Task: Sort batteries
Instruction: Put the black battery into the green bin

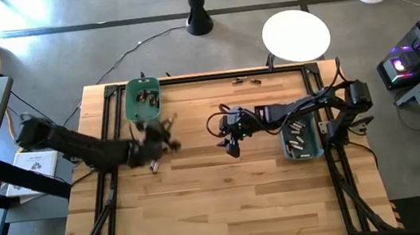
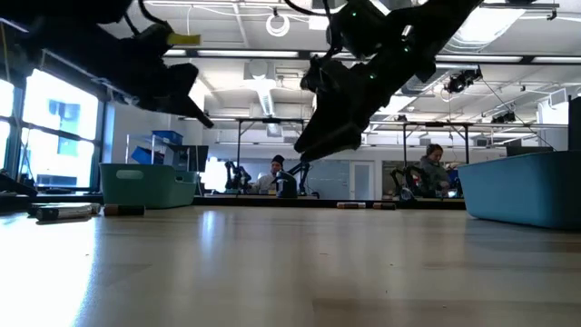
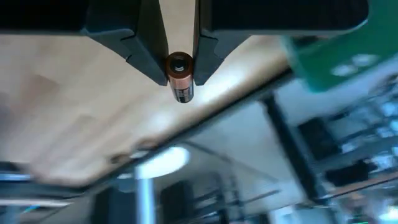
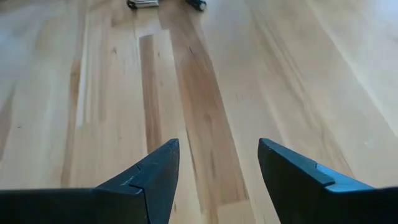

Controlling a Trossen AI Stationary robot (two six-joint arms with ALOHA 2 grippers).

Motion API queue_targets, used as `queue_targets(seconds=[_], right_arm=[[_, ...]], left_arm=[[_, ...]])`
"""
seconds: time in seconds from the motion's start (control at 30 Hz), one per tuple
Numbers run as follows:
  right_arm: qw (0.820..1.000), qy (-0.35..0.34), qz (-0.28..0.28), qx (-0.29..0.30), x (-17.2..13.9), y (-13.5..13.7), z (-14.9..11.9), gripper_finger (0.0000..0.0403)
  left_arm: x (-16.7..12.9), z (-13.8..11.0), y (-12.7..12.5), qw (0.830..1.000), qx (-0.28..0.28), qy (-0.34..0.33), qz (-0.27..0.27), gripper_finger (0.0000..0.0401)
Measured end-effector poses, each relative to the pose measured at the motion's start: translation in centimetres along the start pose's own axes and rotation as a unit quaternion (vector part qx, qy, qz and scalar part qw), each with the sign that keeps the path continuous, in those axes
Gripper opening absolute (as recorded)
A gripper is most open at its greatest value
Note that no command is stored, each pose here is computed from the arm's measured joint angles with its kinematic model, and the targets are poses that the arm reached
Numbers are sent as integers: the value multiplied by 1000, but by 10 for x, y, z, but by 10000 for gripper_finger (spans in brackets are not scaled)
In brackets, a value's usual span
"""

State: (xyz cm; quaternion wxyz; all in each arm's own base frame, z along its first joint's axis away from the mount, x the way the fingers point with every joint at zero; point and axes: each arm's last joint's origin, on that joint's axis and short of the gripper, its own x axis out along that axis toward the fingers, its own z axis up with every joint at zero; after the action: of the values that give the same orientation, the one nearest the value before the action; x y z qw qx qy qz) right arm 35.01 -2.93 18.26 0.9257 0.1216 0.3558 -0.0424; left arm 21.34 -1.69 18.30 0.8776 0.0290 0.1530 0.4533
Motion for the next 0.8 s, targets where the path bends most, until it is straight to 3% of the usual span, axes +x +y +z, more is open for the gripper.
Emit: queue_targets(seconds=[0.1,0.23,0.33,0.5,0.6,0.8], right_arm=[[1000,-14,8,-20,0,7,2,210],[998,-30,21,-42,2,17,3,210],[997,-43,28,-59,2,22,4,210],[995,-59,32,-76,2,25,7,210],[995,-60,32,-77,2,25,7,210],[995,-55,33,-80,2,24,6,210]], left_arm=[[25,23,29,999,3,46,19,38],[64,37,76,980,5,192,50,38],[93,34,105,950,-3,304,68,38],[135,12,134,875,31,479,63,38],[157,8,144,848,50,524,65,38],[187,10,155,828,58,558,-3,38]])
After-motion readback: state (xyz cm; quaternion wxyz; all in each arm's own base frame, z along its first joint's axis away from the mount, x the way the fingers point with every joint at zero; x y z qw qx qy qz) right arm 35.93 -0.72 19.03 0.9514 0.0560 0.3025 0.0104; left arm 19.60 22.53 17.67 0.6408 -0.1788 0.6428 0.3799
